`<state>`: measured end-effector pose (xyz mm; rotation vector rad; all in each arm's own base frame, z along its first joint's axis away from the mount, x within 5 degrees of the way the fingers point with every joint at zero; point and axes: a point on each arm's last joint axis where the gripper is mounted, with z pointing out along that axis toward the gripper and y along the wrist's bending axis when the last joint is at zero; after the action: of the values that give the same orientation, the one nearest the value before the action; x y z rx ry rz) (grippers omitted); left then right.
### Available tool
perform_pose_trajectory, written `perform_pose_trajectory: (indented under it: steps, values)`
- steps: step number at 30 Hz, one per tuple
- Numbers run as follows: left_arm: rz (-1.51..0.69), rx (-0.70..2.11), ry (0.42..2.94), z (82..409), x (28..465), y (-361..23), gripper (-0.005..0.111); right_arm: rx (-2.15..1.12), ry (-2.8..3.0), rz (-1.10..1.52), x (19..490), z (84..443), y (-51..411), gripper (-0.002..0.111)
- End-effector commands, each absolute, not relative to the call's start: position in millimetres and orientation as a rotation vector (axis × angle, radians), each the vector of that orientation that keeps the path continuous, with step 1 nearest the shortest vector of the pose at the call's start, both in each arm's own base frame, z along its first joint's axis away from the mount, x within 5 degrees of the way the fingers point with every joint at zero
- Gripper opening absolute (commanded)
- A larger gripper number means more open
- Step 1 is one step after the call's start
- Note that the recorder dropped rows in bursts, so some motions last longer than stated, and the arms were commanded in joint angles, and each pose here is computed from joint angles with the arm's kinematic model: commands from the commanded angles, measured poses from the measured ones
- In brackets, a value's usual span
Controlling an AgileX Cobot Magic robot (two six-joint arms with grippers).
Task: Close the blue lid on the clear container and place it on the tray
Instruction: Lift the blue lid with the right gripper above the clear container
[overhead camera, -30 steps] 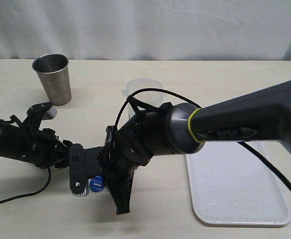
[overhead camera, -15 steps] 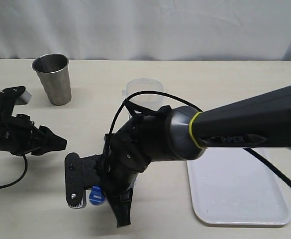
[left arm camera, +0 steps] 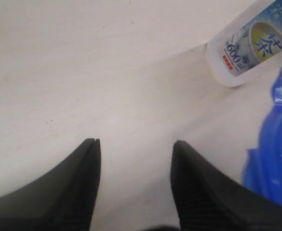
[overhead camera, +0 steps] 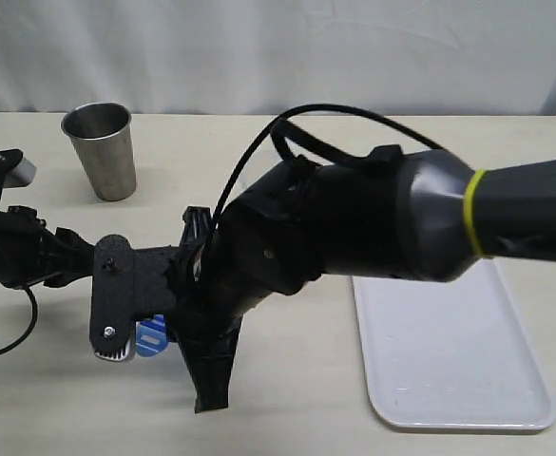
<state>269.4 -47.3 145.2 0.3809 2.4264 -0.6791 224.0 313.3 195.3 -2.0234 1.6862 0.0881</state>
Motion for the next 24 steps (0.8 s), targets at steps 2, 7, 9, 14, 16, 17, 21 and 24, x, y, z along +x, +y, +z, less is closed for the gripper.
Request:
perform_pose_trajectory:
  steps: [2, 7, 9, 14, 16, 17, 21, 24]
  values:
    - [-0.622, 0.299, 2.441, 145, 271, -42, 0.05, -1.998, 1.617, 0.218, 211, 225, 312, 0.004]
    - [-0.611, 0.29, 2.445, 145, 271, -42, 0.046, -1.906, 1.59, 0.232, 211, 248, 308, 0.004]
    - [-0.601, 0.302, 2.449, 144, 271, -41, 0.035, -1.862, 1.574, 0.227, 212, 257, 305, 0.004]
    - [-0.586, 0.303, 2.453, 144, 271, -40, 0.006, -1.718, 1.565, 0.247, 218, 280, 297, 0.004]
    - [-0.586, 0.303, 2.453, 144, 271, -40, 0.0, -1.634, 1.567, 0.26, 223, 291, 291, 0.004]
    - [-0.586, 0.303, 2.453, 144, 271, -40, 0.0, -1.585, 1.573, 0.266, 227, 296, 289, 0.004]
    - [-0.59, 0.304, 2.452, 144, 271, -41, 0.0, -1.378, 1.623, 0.319, 241, 313, 274, 0.004]
    - [-0.61, 0.313, 2.445, 144, 271, -42, 0.0, -1.193, 1.713, 0.413, 254, 321, 260, 0.004]
